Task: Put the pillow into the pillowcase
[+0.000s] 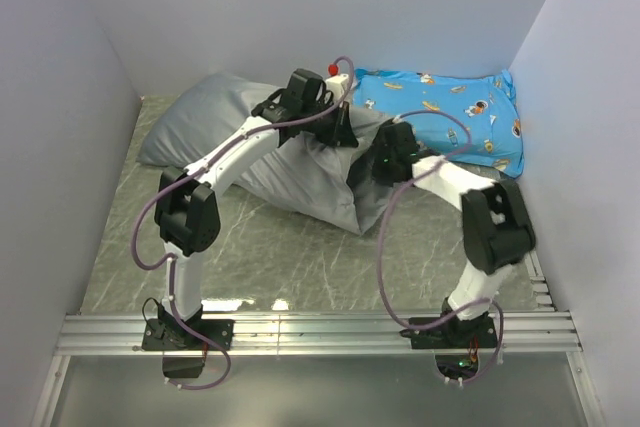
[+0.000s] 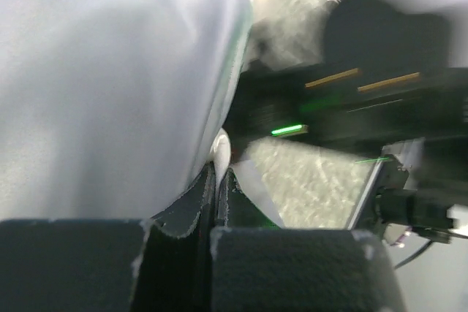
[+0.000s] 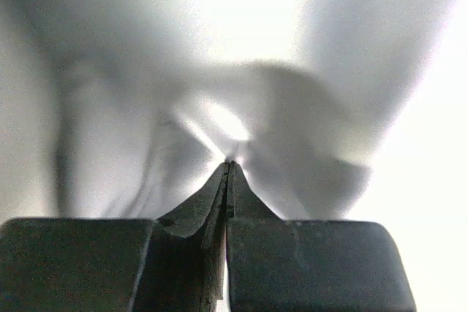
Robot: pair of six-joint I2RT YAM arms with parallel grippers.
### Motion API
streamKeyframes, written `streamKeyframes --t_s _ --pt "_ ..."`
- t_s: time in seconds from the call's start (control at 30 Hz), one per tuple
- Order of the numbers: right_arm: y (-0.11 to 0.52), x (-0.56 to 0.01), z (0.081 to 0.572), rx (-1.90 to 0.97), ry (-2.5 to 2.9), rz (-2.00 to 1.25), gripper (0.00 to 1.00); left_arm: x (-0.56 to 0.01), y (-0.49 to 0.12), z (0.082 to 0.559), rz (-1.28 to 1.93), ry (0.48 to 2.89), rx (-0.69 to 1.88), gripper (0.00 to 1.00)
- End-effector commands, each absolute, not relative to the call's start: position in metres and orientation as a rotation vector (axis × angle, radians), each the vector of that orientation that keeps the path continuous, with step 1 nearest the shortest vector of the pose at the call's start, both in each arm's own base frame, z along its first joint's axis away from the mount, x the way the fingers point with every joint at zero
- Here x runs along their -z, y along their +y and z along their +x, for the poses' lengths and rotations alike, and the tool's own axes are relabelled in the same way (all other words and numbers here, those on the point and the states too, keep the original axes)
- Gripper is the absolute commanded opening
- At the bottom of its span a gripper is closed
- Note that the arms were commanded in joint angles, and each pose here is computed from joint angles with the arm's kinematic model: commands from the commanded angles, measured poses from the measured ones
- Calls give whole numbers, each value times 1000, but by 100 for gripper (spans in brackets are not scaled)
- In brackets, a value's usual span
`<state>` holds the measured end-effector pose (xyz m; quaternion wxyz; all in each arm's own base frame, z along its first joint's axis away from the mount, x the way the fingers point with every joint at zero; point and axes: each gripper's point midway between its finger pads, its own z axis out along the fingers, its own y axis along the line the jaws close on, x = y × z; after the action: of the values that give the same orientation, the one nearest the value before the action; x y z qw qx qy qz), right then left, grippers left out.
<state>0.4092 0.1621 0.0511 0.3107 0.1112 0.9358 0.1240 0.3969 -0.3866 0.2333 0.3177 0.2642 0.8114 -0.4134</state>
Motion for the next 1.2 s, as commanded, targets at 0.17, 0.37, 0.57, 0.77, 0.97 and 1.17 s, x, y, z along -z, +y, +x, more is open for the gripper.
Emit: streamKeyframes --t_s 0.17,0.37,0.57,0.77,0.97,1.17 --pt "113 -148 393 -434 2298 198 0 -194 -364 404 720 2171 903 0" --pt "98 -163 386 -523 2267 214 0 -162 -354 392 777 2217 874 0" --pt "123 -148 382 -657 2340 208 16 -170 -357 383 805 2178 949 0" --pt "173 -111 380 -673 2352 245 50 -192 -371 385 779 2144 1051 0" --pt "179 -72 399 -572 2417 323 62 -197 -376 385 767 2142 1094 0" --pt "195 -59 428 -558 2390 375 63 -199 -375 380 764 2134 1112 0"
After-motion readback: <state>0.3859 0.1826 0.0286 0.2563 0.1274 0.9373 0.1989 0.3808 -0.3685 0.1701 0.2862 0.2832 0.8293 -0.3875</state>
